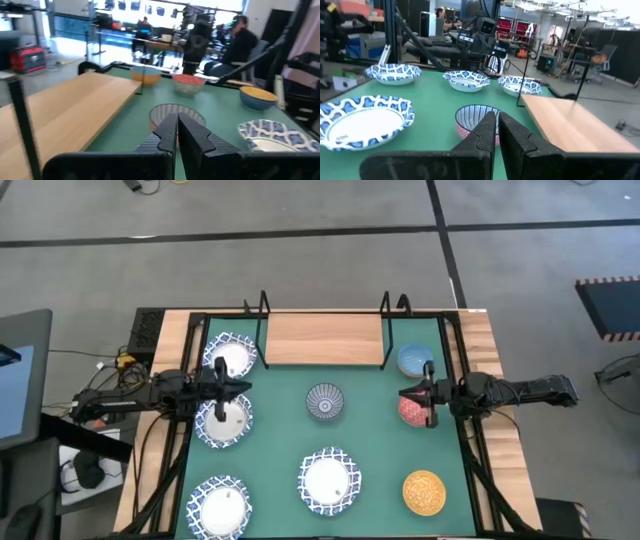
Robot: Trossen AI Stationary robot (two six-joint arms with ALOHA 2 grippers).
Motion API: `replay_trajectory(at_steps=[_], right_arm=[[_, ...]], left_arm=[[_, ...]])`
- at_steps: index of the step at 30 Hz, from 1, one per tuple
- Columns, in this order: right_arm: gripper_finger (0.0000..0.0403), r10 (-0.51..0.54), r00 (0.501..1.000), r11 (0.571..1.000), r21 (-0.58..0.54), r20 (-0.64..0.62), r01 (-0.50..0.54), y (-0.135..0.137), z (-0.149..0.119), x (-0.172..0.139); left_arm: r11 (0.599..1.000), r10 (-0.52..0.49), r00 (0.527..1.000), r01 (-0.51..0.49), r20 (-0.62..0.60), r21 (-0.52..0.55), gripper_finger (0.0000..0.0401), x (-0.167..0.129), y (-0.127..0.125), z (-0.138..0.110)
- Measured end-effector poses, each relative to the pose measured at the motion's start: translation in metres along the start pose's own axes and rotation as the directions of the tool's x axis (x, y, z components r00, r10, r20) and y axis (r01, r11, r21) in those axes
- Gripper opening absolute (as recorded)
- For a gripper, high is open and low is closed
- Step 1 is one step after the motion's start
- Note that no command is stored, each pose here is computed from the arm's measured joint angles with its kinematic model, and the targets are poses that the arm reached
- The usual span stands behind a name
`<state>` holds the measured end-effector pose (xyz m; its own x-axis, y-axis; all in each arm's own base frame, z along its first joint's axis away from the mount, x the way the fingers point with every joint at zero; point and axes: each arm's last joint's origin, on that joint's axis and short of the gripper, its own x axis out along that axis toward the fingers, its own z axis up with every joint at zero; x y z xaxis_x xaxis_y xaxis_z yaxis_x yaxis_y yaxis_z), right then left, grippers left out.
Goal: Place and stack bowls onto a shelf
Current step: Put the white bowl on the shelf
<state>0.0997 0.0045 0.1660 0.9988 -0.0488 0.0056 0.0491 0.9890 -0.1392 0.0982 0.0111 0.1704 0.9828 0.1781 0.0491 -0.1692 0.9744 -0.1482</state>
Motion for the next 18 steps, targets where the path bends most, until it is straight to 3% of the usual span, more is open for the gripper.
replay_trajectory(at_steps=[2, 4, 9, 11, 14, 18], right_arm=[[0.0049, -0.003, 1.0, 1.0, 0.002, 0.014, 0.003, 0.0, 0.001, 0.0], [0.0049, -0.009, 0.999, 0.999, 0.054, 0.048, 0.006, -0.001, 0.005, 0.0], [0.0049, -0.03, 0.992, 0.942, 0.335, 0.122, -0.012, -0.002, 0.012, -0.001], [0.0049, -0.09, 0.99, 0.932, 0.36, 0.106, 0.046, -0.004, 0.011, -0.001], [0.0049, -0.233, 0.971, 0.901, 0.388, 0.054, 0.194, -0.008, 0.009, 0.0], [0.0052, -0.303, 0.949, 0.845, 0.438, -0.084, 0.308, -0.013, 0.002, 0.004]], left_arm=[[1.0, 0.017, 1.0, -0.017, 0.001, -0.019, 0.0002, 0.0, 0.0, 0.0], [0.993, 0.018, 1.0, -0.018, 0.005, -0.113, 0.0002, 0.0, 0.001, 0.0], [0.969, 0.052, 0.999, -0.047, 0.015, -0.242, 0.0002, 0.0, 0.001, 0.001], [0.931, 0.18, 0.983, -0.16, 0.031, -0.328, 0.0002, 0.0, 0.005, 0.003], [0.895, 0.307, 0.95, -0.311, -0.064, -0.321, 0.0005, -0.002, 0.009, 0.005], [0.792, 0.494, 0.839, -0.543, -0.227, -0.281, 0.0032, -0.003, 0.016, 0.008]])
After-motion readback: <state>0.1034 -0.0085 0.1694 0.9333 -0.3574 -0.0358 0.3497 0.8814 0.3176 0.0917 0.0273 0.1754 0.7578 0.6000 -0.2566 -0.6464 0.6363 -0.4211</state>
